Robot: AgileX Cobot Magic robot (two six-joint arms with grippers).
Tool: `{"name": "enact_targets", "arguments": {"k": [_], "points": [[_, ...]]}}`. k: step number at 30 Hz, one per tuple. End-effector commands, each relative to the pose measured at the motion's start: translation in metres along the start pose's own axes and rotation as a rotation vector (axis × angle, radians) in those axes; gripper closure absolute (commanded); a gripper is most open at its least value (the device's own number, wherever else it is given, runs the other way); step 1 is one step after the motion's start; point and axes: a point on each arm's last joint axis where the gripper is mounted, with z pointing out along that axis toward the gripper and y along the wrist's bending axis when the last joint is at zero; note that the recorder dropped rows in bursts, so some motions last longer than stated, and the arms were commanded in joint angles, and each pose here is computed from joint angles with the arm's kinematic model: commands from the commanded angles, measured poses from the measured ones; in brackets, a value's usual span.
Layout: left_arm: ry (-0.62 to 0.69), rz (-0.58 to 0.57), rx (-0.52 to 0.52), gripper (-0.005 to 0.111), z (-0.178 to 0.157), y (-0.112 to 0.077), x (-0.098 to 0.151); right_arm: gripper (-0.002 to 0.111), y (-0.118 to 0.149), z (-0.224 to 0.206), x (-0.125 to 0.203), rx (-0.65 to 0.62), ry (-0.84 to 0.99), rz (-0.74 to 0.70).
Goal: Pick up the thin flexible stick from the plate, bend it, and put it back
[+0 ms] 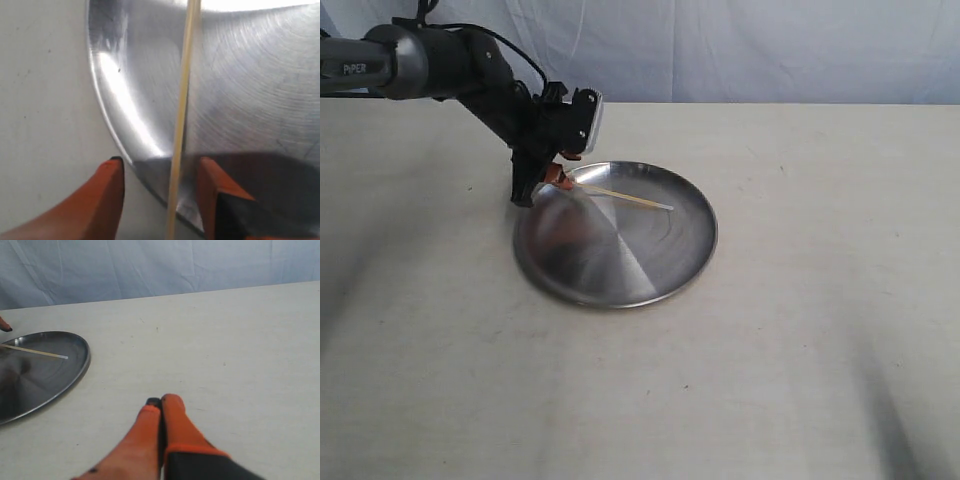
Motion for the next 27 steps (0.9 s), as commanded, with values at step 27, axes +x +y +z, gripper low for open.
{"name": "enact_targets", "arguments": {"k": [27], "points": [[0.04,0.105,-0.001,0.062,0.029,-0.009,-0.019,0.109,0.0,0.0,0.001,0.005,-0.011,-0.002]]}}
